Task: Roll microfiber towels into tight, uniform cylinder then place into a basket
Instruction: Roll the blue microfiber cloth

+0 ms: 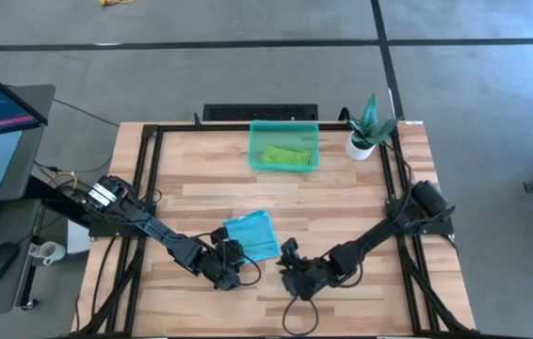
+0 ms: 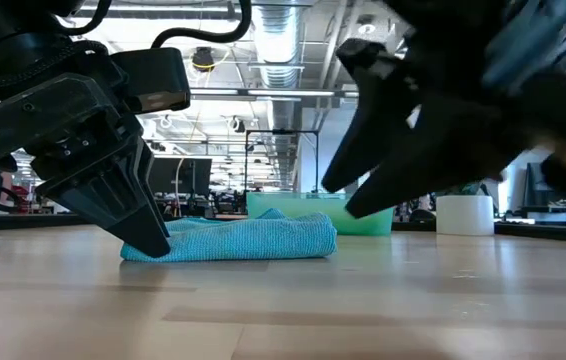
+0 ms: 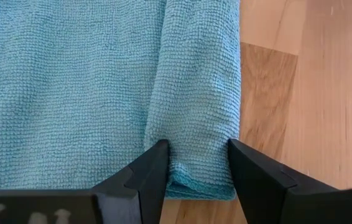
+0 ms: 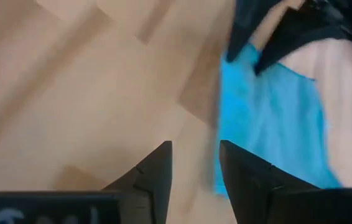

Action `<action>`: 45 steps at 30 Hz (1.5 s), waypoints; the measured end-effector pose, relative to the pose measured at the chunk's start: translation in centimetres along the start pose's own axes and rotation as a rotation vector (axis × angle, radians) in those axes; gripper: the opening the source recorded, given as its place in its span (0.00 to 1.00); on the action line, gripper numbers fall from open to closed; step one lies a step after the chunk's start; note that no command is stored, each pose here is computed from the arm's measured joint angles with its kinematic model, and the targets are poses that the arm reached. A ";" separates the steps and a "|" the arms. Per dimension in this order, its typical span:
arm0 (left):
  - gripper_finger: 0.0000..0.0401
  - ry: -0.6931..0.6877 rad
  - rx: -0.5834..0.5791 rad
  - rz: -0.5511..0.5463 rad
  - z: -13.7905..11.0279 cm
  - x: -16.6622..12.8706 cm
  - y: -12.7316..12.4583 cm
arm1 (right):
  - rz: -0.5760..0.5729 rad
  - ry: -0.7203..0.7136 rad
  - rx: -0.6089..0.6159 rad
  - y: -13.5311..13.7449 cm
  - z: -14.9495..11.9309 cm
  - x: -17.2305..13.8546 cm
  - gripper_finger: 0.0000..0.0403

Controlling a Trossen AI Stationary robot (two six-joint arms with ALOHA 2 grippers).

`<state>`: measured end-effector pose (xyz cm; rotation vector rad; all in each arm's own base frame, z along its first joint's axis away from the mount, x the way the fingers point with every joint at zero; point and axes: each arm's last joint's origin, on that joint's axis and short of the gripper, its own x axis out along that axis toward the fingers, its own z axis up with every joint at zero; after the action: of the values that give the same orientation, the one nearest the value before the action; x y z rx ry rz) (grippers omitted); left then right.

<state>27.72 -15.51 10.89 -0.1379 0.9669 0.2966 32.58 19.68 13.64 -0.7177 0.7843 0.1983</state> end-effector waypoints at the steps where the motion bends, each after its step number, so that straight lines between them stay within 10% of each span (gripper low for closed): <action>1: 0.40 0.000 0.000 0.000 0.0 0.0 0.0 | -0.026 0.009 -0.020 0.0 -0.2 0.3 0.40; 12: 0.40 0.000 0.000 -0.001 0.0 0.0 0.0 | -0.093 0.117 -0.050 -1.1 -2.1 3.4 0.57; 24: 0.40 0.000 0.001 -0.001 0.0 0.0 0.0 | -0.044 0.150 0.182 -3.8 -3.3 4.5 0.59; 45: 0.40 0.001 0.020 -0.001 0.0 0.0 0.0 | -0.133 0.165 0.146 -3.7 -2.2 1.0 0.64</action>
<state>27.73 -15.52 10.89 -0.1200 0.9703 0.2855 33.58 15.36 13.74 -0.6507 0.8954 -0.0390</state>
